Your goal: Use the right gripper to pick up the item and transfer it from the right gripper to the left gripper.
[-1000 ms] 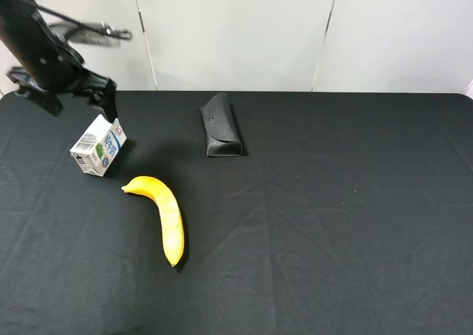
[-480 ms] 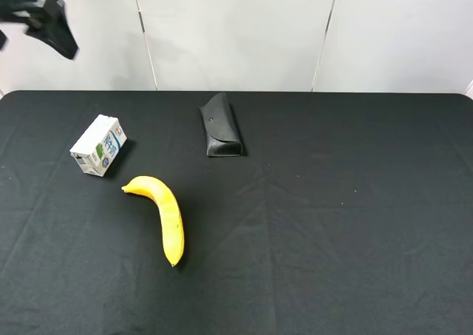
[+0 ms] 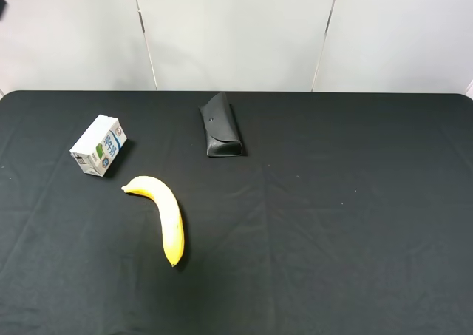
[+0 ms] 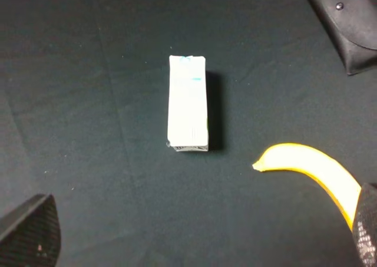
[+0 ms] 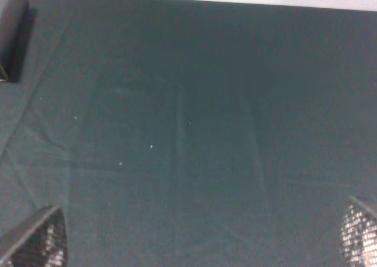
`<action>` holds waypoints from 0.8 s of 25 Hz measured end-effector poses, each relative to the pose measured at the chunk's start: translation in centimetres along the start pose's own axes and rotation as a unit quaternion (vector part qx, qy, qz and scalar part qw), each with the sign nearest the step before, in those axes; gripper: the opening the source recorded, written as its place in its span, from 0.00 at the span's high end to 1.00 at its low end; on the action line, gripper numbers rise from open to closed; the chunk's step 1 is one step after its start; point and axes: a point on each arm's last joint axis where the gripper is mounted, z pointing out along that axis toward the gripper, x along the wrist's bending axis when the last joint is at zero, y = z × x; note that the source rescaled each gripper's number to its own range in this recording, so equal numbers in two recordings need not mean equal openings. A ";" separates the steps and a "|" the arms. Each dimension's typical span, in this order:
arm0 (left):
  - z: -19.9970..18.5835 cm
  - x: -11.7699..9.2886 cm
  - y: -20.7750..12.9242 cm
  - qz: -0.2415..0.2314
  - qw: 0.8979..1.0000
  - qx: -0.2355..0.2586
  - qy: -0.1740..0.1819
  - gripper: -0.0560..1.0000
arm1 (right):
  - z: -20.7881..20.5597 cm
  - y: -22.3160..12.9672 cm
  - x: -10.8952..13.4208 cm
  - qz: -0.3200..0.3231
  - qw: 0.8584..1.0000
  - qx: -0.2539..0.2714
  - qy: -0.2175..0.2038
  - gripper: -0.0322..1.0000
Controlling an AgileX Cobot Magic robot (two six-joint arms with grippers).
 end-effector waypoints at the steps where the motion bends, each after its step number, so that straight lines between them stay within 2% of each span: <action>1: -0.6 -0.1 -0.3 0.000 1.000 -0.004 0.000 0.00 | 0.0 0.0 0.0 0.000 1.000 0.000 0.000 0.00; 9: -4.9 -0.5 -4.0 0.001 0.999 -0.033 0.002 0.00 | 0.0 0.0 0.0 0.000 1.000 0.000 0.000 0.00; 20: -4.2 -1.5 -15.6 -0.047 0.998 -0.042 0.001 0.00 | 0.0 0.0 0.0 0.000 1.000 0.000 0.000 0.00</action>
